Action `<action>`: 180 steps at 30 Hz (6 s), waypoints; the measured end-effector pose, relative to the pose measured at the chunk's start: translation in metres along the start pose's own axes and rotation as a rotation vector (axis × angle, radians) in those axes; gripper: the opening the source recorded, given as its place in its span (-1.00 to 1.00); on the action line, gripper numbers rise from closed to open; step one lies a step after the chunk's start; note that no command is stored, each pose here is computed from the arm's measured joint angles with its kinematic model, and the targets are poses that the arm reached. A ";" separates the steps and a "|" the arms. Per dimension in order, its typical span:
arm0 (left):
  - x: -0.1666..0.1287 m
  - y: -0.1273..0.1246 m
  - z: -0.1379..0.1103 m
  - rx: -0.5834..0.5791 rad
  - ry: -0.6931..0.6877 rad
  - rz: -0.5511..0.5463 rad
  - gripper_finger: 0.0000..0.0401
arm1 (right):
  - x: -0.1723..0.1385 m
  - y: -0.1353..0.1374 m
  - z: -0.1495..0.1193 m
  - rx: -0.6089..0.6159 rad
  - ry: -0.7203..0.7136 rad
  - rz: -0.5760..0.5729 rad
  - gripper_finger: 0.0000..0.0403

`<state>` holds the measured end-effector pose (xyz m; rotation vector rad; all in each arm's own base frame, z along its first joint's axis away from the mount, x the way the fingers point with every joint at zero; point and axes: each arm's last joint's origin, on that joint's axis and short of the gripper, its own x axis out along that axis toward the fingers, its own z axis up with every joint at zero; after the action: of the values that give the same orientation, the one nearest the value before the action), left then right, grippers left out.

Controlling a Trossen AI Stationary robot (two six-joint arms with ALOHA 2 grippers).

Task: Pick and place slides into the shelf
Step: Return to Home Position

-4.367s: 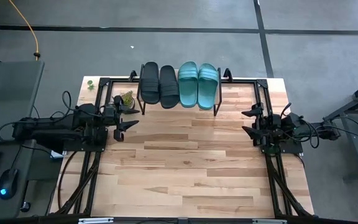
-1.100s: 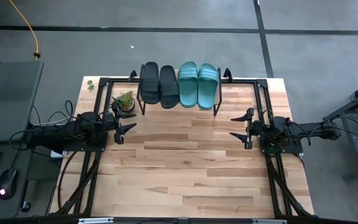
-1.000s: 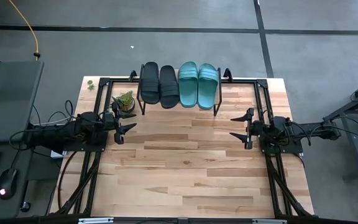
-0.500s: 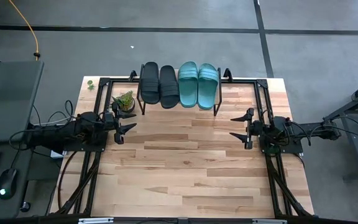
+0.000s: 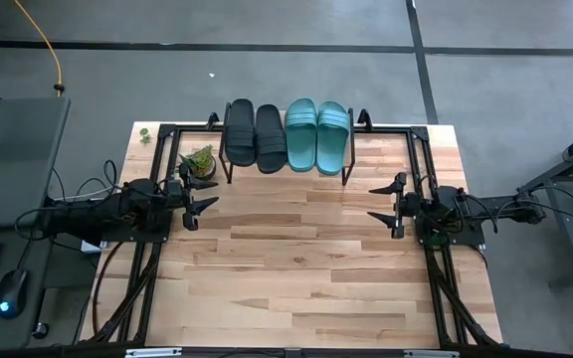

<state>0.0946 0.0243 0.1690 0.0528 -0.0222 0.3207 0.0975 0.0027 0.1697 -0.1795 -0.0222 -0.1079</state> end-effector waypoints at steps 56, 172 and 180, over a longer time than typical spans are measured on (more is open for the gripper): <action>0.000 0.000 0.001 0.011 -0.008 0.001 -0.08 | 0.000 0.000 0.000 0.082 -0.002 0.003 -0.97; 0.003 -0.004 -0.006 -0.155 0.072 -0.129 -0.81 | 0.000 0.000 0.000 0.124 -0.001 0.008 -1.00; 0.003 -0.004 -0.006 -0.155 0.072 -0.129 -0.81 | 0.000 0.000 0.000 0.125 -0.001 0.008 -1.00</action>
<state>0.0987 0.0213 0.1633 -0.1112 0.0280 0.1907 0.0974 0.0029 0.1698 -0.0550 -0.0291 -0.0982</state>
